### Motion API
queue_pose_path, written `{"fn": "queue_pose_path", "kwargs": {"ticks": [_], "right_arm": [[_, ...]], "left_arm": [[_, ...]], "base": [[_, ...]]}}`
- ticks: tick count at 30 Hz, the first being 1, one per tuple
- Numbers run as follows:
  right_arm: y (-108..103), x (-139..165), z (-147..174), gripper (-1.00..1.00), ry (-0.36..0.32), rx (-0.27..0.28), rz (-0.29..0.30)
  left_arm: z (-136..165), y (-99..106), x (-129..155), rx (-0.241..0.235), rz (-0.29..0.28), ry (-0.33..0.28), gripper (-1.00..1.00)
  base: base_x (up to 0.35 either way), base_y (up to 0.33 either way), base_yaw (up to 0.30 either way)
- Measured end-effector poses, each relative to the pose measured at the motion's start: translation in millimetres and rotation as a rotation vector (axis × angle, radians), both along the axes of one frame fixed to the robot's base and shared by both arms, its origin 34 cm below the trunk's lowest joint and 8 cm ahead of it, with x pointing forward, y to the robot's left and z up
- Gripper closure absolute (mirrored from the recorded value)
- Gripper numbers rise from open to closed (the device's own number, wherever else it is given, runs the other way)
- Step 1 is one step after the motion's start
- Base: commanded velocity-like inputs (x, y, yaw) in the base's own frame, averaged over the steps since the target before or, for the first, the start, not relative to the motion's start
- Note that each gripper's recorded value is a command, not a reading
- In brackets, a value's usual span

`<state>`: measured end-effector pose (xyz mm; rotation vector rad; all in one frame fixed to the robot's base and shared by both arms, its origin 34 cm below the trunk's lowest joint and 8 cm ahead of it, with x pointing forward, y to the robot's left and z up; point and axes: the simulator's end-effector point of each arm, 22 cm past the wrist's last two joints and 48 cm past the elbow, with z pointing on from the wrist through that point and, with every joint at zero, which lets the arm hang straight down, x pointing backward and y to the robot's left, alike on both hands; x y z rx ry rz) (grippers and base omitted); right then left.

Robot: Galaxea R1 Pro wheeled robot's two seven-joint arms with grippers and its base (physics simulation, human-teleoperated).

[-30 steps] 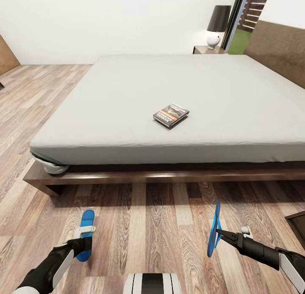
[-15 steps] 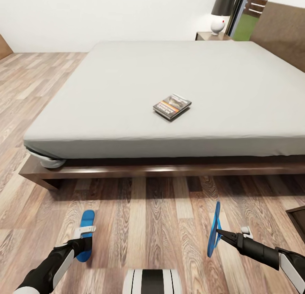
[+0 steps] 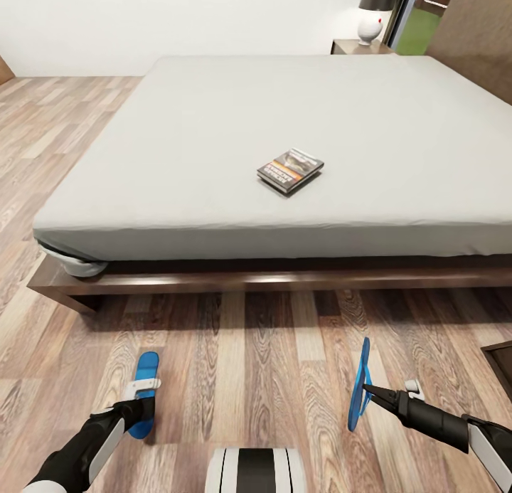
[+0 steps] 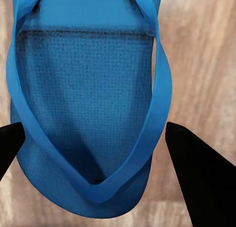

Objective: In the bedroom, move the book from the bed onto either nightstand, and place the two sandals side by side next to the bed.

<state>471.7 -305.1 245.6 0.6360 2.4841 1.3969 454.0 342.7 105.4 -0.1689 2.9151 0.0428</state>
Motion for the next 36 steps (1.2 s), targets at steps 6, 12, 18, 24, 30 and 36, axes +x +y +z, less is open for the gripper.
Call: {"fn": "queue_pose_path", "kwargs": {"ticks": [6,12,18,24,30,36], "right_arm": [[0.4,0.0,0.0,1.0,0.0,0.001,-0.001],[0.1,0.0,-0.1,1.0,0.0,0.0,0.0],[0.2,-0.1,-0.1,1.0,0.0,0.0,0.0],[0.0,0.0,0.1,1.0,0.0,0.0,0.0],[0.0,0.0,0.2,1.0,0.0,0.0,0.0],[-0.1,0.0,0.0,1.0,0.0,0.0,0.0]], "left_arm": [[0.7,2.3,1.1,0.003,0.001,-0.002,1.0],[0.7,2.6,0.7,0.003,0.001,-0.002,1.0],[0.9,2.5,1.4,0.003,0.001,-0.003,1.0],[1.2,2.5,2.3,0.004,0.001,-0.007,1.0],[1.4,3.0,2.3,0.005,0.001,-0.007,1.0],[1.1,2.7,2.3,0.005,0.001,-0.007,1.0]], "base": [[0.063,0.256,0.0],[0.076,0.306,0.0],[0.072,0.271,0.0],[0.046,0.056,0.0],[0.233,0.189,0.0],[0.084,0.073,0.0]]}}
